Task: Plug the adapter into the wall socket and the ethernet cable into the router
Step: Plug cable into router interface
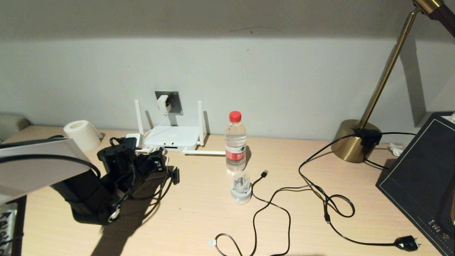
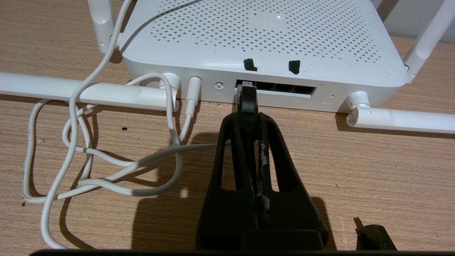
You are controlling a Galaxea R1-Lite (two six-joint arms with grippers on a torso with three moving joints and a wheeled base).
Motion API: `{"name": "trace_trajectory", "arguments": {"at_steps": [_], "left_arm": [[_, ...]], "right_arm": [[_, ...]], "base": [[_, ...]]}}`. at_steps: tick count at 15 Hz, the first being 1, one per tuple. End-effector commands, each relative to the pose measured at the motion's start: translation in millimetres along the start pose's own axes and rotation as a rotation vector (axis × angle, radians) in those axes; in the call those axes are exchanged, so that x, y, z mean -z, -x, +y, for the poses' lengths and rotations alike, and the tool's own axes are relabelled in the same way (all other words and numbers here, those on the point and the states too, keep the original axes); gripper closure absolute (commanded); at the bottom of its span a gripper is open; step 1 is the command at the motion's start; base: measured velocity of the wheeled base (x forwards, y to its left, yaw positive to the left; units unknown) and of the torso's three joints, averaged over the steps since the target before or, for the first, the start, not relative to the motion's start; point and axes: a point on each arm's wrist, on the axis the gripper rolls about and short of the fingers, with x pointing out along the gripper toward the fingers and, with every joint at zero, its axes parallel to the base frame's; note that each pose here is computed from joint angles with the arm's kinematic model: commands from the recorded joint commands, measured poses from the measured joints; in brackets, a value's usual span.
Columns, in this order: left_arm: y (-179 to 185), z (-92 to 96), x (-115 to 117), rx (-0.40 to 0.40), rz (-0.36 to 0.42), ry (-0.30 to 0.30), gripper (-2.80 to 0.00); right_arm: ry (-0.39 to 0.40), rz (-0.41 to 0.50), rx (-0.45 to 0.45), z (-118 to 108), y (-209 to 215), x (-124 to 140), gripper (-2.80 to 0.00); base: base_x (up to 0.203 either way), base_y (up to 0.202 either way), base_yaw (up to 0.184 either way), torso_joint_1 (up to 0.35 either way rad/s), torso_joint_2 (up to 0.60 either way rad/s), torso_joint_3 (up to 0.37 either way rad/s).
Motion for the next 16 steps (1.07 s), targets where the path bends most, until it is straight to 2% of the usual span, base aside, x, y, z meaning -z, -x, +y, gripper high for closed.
{"name": "trace_trajectory", "arguments": {"at_steps": [1,16], "left_arm": [[-0.3,-0.1,-1.6,-0.001,-0.011,0.001,0.0],[-3.9,-0.8,1.3,0.003,-0.009,0.001,0.0]], "right_arm": [[0.001,0.009,-0.001,0.1,-0.6,2.5,0.0],[0.001,0.009,-0.001,0.1,-0.6,2.5,0.0]], "base": [[0.0,0.0,0.0,0.0,0.0,0.0],[0.0,0.0,0.0,0.0,0.0,0.0]]}}
